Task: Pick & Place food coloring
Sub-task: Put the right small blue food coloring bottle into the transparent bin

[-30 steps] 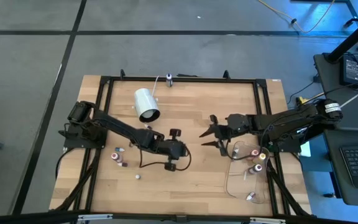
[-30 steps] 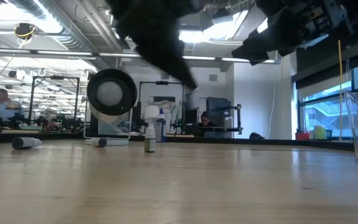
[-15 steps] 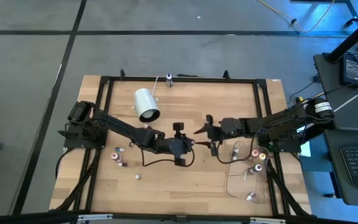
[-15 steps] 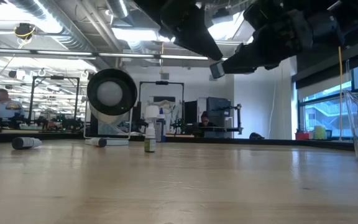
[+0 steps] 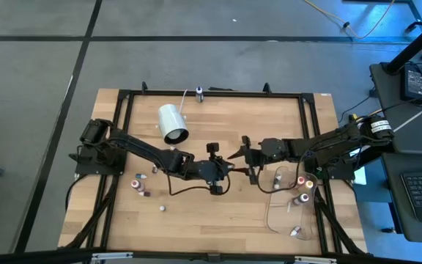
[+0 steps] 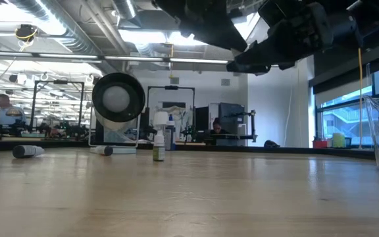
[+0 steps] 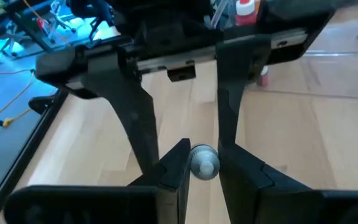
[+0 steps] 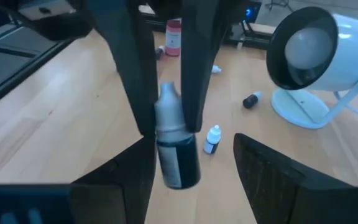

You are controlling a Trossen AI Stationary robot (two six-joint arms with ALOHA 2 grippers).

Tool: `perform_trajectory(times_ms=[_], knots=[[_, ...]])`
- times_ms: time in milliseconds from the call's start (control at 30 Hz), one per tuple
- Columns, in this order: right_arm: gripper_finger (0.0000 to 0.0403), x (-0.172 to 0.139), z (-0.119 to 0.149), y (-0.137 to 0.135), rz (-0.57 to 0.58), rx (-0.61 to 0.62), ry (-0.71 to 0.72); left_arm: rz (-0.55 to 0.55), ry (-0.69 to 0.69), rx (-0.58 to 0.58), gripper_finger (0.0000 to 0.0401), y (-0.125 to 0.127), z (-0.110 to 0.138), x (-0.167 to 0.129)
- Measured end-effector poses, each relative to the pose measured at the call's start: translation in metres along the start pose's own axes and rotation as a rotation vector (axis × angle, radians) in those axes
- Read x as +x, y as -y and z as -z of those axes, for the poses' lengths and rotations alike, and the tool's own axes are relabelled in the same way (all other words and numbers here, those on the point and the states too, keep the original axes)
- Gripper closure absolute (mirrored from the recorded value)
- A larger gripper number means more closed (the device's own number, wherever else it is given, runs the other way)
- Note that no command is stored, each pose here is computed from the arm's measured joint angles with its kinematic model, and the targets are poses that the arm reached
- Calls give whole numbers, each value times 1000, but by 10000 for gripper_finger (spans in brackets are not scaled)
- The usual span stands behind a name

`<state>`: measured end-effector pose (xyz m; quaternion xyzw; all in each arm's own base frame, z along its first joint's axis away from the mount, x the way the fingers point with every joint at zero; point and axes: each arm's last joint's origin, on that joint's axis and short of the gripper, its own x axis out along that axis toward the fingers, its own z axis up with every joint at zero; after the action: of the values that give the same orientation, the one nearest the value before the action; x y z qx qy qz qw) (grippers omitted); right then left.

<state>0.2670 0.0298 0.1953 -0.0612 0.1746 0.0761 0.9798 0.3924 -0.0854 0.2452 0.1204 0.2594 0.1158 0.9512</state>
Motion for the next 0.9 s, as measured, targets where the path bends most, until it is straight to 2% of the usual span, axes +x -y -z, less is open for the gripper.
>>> perform_trajectory(times_ms=[167,500,633,733,900], knots=[[213,0,0,0,-2,5,-1,0,3,-2,331,0,0,0],[332,0,0,-1,-24,-3,-2,-4,1,-2,330,-1,0,0],[332,0,0,-1,-48,5,1,-11,2,-5,328,-1,0,0],[331,-3,-1,-1,-48,68,-8,-30,3,-1,317,0,0,0],[322,-13,-12,0,-12,153,-120,-46,-29,29,284,4,3,-4]])
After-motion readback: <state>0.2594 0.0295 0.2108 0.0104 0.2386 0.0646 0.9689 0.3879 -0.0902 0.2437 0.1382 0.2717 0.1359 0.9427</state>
